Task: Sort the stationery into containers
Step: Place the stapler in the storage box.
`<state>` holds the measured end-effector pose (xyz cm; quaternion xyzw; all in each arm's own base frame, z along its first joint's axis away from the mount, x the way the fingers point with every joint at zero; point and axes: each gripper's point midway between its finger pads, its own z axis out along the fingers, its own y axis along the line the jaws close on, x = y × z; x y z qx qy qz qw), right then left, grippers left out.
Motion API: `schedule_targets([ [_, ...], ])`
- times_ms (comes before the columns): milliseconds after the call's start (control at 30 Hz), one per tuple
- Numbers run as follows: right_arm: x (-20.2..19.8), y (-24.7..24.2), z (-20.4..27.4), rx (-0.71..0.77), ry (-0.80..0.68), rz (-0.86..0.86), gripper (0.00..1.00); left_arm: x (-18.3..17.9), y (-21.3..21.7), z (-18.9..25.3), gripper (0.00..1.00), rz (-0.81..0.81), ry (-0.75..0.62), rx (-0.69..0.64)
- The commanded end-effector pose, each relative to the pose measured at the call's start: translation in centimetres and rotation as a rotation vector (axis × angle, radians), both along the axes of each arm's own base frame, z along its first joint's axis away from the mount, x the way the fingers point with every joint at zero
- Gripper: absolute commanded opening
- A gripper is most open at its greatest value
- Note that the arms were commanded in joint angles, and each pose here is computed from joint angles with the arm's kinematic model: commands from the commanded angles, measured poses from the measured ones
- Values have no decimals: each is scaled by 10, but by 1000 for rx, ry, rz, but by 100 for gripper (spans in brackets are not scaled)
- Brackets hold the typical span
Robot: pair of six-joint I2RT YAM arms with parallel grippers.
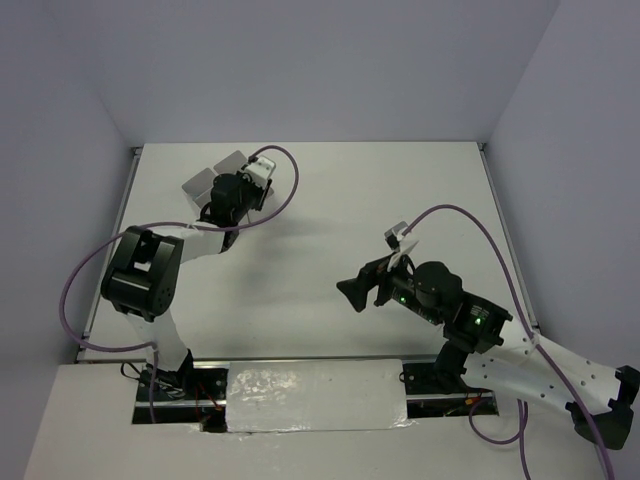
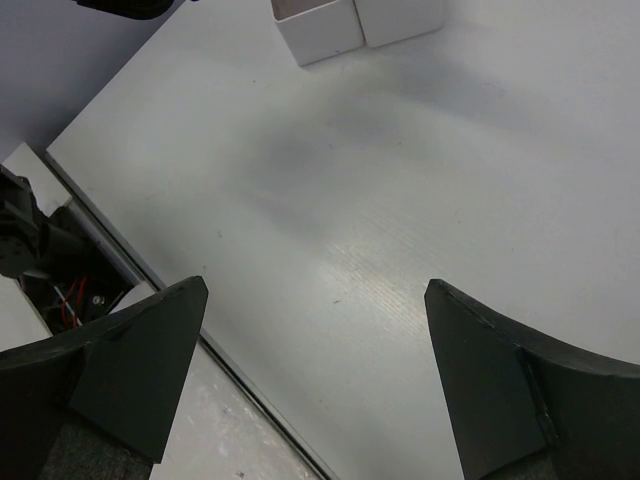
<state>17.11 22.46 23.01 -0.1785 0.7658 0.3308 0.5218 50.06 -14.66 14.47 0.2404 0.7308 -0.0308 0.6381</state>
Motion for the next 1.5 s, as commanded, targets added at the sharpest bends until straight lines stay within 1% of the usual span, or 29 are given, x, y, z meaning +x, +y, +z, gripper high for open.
schedule_targets([
  [0, -2, -3, 12, 20, -29, 9, 98, 10, 0, 20, 0, -1, -87, 8],
  [33, -3, -3, 13, 23, -31, 14, 98, 10, 0, 20, 0, -1, -87, 8],
  [100, -4, -3, 13, 25, -34, 21, 98, 10, 1, 16, 4, 3, -80, 10],
  [233, -5, -3, 13, 29, -37, 25, 98, 11, 4, 10, 5, 18, -73, 15],
  [333, -5, -2, 13, 25, -34, 28, 98, 11, 6, 9, 9, 30, -69, 18],
  [433, -5, -3, 13, 25, -34, 27, 98, 10, 9, 9, 18, 47, -73, 18],
  [467, -6, -2, 15, 29, -37, 30, 98, 10, 9, 10, 24, 49, -76, 16],
  [533, -6, -2, 16, 34, -40, 31, 98, 10, 10, 10, 30, 51, -75, 15],
  [567, -6, -2, 17, 34, -42, 32, 98, 10, 9, 11, 36, 51, -75, 10],
  [633, -7, -2, 15, 33, -38, 36, 98, 12, 16, 10, 40, 93, -75, 13],
  [667, -7, -2, 16, 35, -39, 36, 98, 12, 17, 10, 45, 94, -76, 15],
  [733, -7, -2, 16, 36, -40, 37, 98, 11, 17, 10, 51, 94, -74, 14],
  [767, -7, -2, 16, 36, -40, 37, 98, 10, 17, 10, 55, 93, -74, 10],
  [833, -8, -2, 17, 39, -41, 39, 98, 10, 16, 10, 58, 89, -72, 7],
  [1000, -8, -4, 19, 39, -46, 35, 98, 8, 16, 12, 60, 88, -70, 3],
  [1067, -7, -4, 19, 40, -44, 31, 98, 6, 14, 24, 60, 82, -85, -22],
  [1167, -6, -4, 23, 45, -53, 24, 98, -5, 4, 59, 61, 67, -130, -71],
  [1200, -5, -4, 26, 47, -55, 21, 98, -13, 2, 78, 64, 64, -145, -97],
  [1267, -2, -5, 29, 37, -64, 10, 98, -24, -5, 102, 69, 65, -156, -135],
  [1300, -2, -7, 35, 35, -70, 3, 98, -38, -12, 117, 76, 60, -144, -168],
  [1333, 1, -8, 37, 19, -79, -9, 98, -43, -13, 129, 79, 71, -141, -191],
  [1367, 3, -10, 40, 11, -84, -19, 98, -50, -15, 135, 85, 79, -122, -205],
  [1400, 8, -16, 53, 16, -105, -57, 98, -59, -13, 153, 99, 105, -110, -272],
  [1433, 10, -22, 53, -17, -106, -79, 98, -68, -16, 152, 99, 118, -25, -272],
  [1467, 15, -33, 64, -31, -117, -133, 98, -79, -13, 163, 99, 150, 4, -335],
])
